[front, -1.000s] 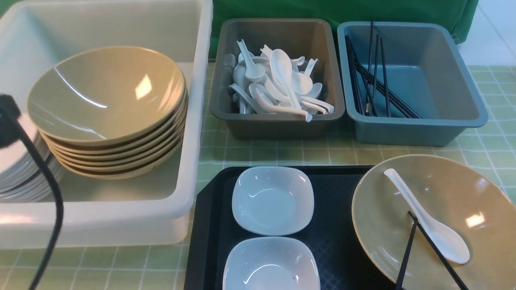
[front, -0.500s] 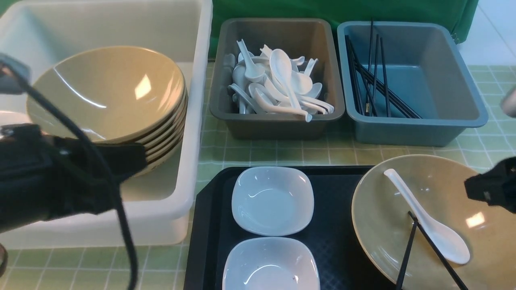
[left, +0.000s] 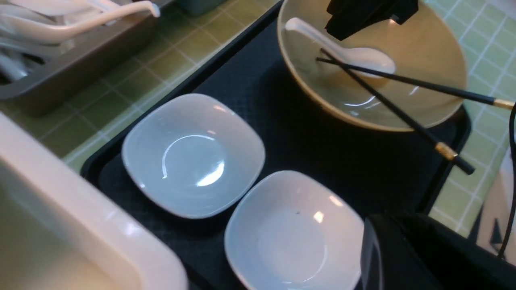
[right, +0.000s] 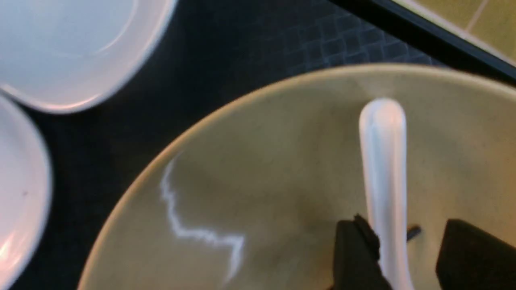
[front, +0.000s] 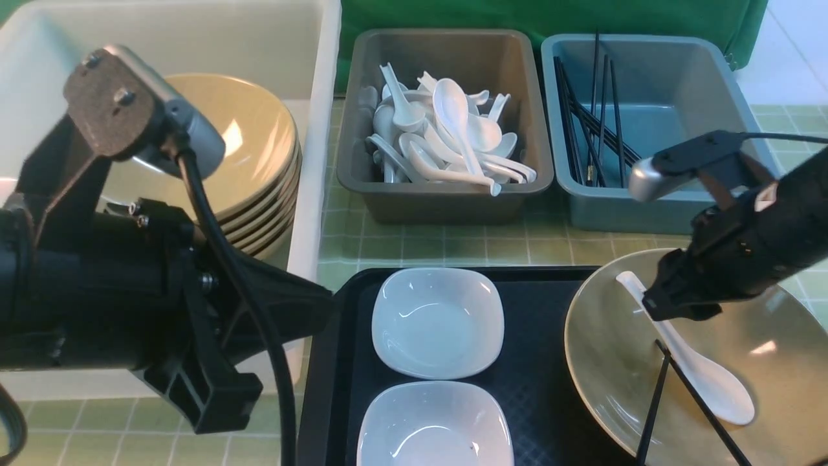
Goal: On green table put chopsticks spoon bowls plates into blue grey white boxes.
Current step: 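Reach down and grasp the white spoon resting in the bowl with the right gripper, then place the white spoon into the bin of spoons with the right gripper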
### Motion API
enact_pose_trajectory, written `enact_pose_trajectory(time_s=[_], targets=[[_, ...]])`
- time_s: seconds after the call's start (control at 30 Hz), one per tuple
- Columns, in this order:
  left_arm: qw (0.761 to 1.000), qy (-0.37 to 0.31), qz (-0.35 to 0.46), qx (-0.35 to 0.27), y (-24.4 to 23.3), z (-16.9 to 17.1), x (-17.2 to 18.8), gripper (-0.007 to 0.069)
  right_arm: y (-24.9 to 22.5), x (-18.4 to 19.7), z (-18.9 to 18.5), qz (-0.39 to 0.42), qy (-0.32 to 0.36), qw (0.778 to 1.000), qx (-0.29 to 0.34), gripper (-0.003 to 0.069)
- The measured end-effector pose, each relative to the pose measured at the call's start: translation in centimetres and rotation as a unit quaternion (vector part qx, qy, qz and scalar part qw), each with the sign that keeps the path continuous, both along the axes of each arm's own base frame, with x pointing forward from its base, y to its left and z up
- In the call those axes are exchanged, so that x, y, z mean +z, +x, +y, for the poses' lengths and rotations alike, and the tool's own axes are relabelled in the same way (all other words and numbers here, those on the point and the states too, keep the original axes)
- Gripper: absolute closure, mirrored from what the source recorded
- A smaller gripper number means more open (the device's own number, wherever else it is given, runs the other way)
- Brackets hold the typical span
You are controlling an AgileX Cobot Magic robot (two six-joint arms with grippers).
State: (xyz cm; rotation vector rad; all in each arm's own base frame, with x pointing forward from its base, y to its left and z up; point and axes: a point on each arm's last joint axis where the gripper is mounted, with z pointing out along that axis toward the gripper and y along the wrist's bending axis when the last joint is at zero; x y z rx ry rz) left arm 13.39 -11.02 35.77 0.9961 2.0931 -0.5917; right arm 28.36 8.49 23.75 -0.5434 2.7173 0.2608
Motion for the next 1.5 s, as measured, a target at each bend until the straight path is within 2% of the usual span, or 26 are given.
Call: enact_pose_trajectory(time_s=[0.2, 0.5, 0.63, 0.8, 0.97, 1.17, 1.33, 1.5], targets=[[1.0, -0.001, 0.009, 0.011, 0.0, 0.1, -0.1, 0.0627, 1.5, -1.7, 0.3, -0.002, -0.003, 1.0, -0.007, 0.0362], [1.0, -0.002, 0.012, 0.015, 0.0, 0.1, -0.1, 0.0627, 1.6, -2.2, 0.3, 0.008, -0.005, 1.0, -0.007, 0.0363], [1.0, -0.002, 0.012, 0.015, 0.0, 0.1, -0.1, 0.0627, 1.5, -2.2, 0.3, 0.016, -0.006, 1.0, -0.006, 0.0398], [1.0, -0.003, 0.011, 0.015, 0.0, 0.1, -0.1, 0.0627, 1.4, -2.2, 0.3, 0.021, -0.006, 1.0, -0.004, 0.0523], [1.0, -0.002, 0.013, 0.014, 0.0, 0.1, -0.1, 0.0627, 1.5, -1.8, 0.4, 0.028, -0.006, 1.0, -0.001, 0.0528], [1.0, 0.001, 0.019, 0.011, -0.1, 0.1, -0.2, 0.0627, 2.0, 0.5, 0.5, 0.009, -0.005, 1.0, 0.007, 0.0528], [0.999, -0.01, 0.018, 0.034, 0.0, 0.2, 0.8, 0.0627, 2.0, 5.6, 0.5, -0.059, 0.013, 0.998, 0.009, 0.0528], [0.997, 0.003, -0.029, 0.067, 0.6, 0.9, 2.8, 0.0627, 2.6, 9.6, 1.1, -0.109, 0.049, 0.993, 0.008, 0.0528]])
